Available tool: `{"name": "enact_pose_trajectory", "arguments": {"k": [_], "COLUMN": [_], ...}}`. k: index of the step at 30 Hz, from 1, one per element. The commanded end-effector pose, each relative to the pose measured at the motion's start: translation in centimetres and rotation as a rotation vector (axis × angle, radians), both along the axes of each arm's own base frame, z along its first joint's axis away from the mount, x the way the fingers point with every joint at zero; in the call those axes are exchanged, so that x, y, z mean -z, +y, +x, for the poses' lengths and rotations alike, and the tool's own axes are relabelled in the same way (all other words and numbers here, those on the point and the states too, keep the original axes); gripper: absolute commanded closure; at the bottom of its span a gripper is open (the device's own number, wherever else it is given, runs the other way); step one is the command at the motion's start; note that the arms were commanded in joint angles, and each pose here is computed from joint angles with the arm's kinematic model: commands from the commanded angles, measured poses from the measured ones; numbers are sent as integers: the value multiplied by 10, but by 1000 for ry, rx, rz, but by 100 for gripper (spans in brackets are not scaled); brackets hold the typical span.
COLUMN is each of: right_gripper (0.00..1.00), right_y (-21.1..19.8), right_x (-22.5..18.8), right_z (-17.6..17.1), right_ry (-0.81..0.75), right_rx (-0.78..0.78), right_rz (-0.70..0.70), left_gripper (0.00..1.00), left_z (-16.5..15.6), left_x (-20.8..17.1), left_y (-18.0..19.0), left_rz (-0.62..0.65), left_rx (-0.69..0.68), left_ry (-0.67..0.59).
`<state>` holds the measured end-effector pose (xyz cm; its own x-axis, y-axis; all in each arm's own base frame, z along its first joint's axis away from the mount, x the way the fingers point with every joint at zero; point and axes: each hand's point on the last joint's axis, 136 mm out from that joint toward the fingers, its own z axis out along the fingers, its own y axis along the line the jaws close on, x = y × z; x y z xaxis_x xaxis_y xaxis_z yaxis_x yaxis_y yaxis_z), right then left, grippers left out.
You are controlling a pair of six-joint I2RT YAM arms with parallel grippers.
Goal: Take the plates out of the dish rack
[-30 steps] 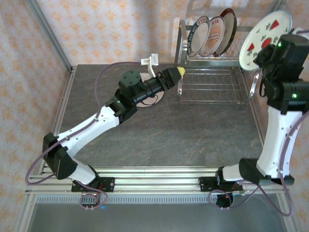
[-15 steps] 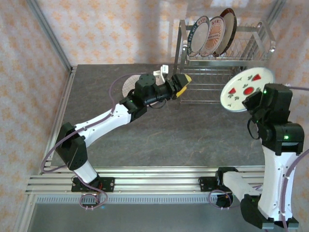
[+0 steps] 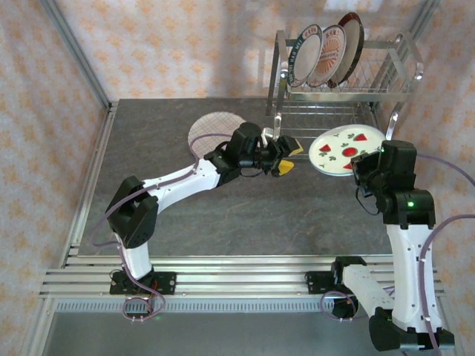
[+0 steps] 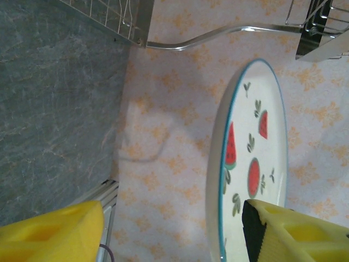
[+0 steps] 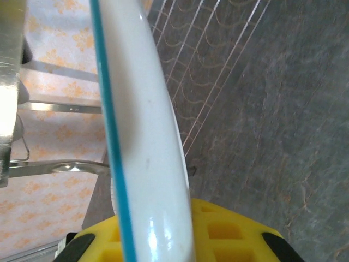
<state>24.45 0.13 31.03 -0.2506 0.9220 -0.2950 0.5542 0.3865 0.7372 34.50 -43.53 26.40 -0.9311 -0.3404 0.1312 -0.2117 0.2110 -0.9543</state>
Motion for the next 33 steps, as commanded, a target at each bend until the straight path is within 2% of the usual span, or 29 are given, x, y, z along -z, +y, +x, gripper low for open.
{"name": "enact_pose_trajectory", "arguments": {"k": [1,7,10,12,17,22,23,27,28,31,33], "right_gripper": [100,100,100,100,100,100,100,100,93,63,47], "right_y": [13,23,29,31,33,34,33,30,29,21,14], "right_x": [-45,-31,-29,-24,-20,-13,-11,-7,-6,-8,-16], "right_z": [17,23,27,29,28,28,27,24,22,13,8], "right_ry": [-217,-203,-217,-210,-204,-183,-178,-147,-133,-101,-112], "right_rx": [-22,-51,-59,-65,-67,-71,-72,-77,-83,-84,-78], "right_rz": [99,172,225,246,260,259,252,206,184,94,29], "left_gripper": [33,35,39,44,74,97,100,100,100,100,100], "left_z": [-7,-9,-8,-7,-5,-6,-6,-5,-5,-2,-2], "left_x": [-29,-28,-25,-25,-27,-27,-26,-34,-39,-53,-59], "left_y": [-13,-26,-29,-29,-31,-30,-30,-27,-25,-17,-14], "left_rz": [-63,-66,-56,-57,-63,-57,-56,-59,-61,-60,-56], "left_rx": [53,85,89,82,78,81,82,79,77,64,74], "left_ry": [-28,-30,-33,-37,-45,-48,-48,-77,-96,-167,-208]}}
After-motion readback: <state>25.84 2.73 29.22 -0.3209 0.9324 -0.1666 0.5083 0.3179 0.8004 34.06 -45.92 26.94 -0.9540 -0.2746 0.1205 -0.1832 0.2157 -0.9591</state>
